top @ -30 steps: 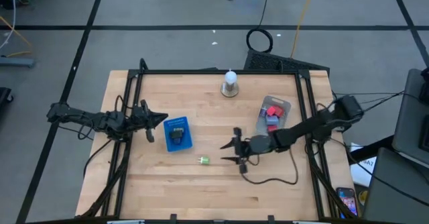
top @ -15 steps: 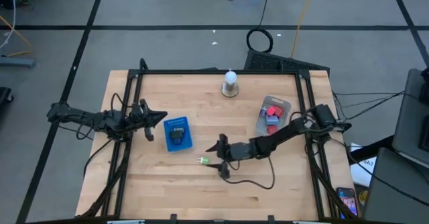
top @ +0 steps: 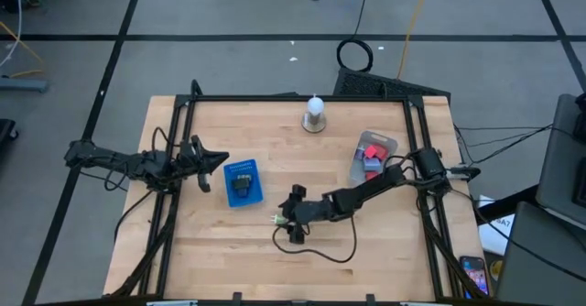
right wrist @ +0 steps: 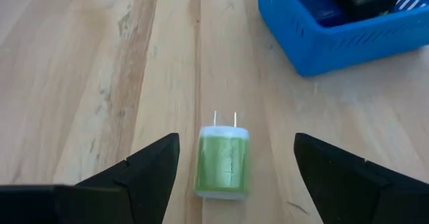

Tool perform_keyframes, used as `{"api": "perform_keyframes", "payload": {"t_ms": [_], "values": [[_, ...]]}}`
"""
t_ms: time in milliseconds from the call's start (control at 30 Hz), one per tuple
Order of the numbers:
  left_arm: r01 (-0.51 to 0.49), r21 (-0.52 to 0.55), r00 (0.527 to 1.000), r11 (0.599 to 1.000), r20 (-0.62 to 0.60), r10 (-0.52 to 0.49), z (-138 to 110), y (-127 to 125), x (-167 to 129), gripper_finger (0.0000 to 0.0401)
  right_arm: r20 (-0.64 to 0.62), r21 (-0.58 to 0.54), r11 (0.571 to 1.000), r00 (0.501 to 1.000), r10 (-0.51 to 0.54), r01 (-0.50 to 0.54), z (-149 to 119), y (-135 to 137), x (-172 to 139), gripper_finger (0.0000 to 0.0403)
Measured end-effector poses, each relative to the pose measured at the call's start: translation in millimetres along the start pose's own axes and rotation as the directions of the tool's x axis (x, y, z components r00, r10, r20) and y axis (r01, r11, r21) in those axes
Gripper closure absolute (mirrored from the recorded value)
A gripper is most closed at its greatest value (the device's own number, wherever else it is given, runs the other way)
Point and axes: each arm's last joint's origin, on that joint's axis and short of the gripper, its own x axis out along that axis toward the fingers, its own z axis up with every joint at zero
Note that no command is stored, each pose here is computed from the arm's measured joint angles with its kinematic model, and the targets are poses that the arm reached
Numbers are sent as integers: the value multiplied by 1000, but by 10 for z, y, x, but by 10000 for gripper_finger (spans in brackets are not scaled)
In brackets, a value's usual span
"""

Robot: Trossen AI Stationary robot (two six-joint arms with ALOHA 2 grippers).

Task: Pick & Place Office items
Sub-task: Put the green charger adapter into the gray bin

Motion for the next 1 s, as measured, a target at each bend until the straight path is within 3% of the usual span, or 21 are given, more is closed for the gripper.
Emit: {"api": "perform_keyframes", "payload": {"t_ms": [167,533,700,833,1000], "values": [[1,-1,1000,1000,0,-1,0,0,0,377,-16,56,996,997,74,-73,-2,12,1,117],[1,0,1000,1000,-1,-1,-1,0,0,377,-73,105,992,995,73,-65,-151,-72,133,117],[-3,10,1000,1000,-17,3,-18,3,0,377,-37,86,993,996,82,-79,-101,-68,123,121],[-5,20,999,1000,-32,6,-34,7,-1,377,-49,65,994,995,89,-86,-118,-70,129,148],[-7,19,999,1000,-40,8,-42,9,-1,377,-58,68,992,992,113,-109,-118,-77,128,220]]}}
